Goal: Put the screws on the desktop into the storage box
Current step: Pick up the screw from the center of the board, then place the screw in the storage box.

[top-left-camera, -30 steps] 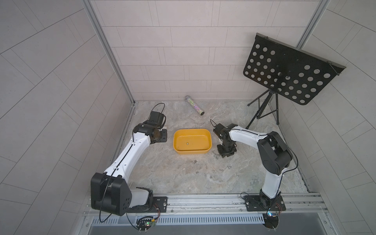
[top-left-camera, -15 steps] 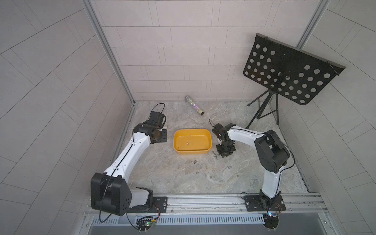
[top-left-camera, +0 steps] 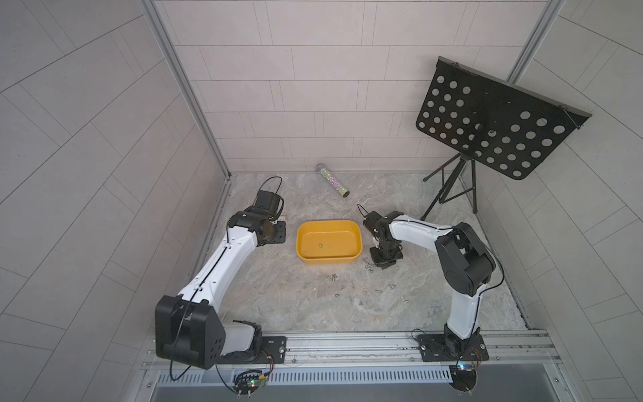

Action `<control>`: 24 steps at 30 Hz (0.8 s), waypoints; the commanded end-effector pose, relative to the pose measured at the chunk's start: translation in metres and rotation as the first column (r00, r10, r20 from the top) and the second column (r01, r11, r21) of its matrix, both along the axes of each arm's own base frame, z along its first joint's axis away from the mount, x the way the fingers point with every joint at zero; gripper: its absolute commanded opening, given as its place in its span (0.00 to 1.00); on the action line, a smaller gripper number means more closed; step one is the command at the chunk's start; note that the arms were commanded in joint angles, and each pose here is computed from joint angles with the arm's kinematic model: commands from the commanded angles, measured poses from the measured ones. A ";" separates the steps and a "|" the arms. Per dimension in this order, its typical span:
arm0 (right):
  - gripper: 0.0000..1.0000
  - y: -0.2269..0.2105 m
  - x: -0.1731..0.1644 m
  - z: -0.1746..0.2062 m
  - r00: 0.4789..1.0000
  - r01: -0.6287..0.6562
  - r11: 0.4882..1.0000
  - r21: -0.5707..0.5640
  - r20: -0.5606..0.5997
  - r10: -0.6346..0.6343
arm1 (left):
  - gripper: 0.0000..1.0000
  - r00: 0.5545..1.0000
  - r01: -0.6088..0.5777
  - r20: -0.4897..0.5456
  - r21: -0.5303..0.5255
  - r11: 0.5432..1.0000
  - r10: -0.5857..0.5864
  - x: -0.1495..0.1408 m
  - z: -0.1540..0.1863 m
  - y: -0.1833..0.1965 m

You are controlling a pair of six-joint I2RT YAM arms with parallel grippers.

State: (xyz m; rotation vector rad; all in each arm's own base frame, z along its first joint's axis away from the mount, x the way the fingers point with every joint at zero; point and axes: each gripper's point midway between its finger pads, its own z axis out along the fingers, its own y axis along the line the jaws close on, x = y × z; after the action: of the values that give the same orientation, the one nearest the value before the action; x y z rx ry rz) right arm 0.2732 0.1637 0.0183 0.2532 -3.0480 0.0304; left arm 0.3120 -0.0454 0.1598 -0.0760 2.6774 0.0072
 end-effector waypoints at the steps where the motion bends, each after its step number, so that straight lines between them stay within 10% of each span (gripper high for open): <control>1: 0.07 -0.005 0.001 0.005 1.000 -0.003 1.000 -0.022 0.021 0.003 | 0.46 1.000 -0.012 -0.026 0.019 1.000 0.012 -0.005 -0.005 0.005; 24: 0.02 0.067 0.048 0.137 0.964 -0.105 0.986 0.132 0.257 0.068 | 0.46 1.000 -0.019 -0.013 0.028 0.999 0.020 -0.006 -0.002 0.007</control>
State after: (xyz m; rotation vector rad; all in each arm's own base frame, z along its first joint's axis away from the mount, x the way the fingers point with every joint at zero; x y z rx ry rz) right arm 0.3252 0.2180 0.1630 0.3829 -3.3488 -0.1869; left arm 0.3122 -0.0433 0.1599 -0.0797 2.6751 0.0233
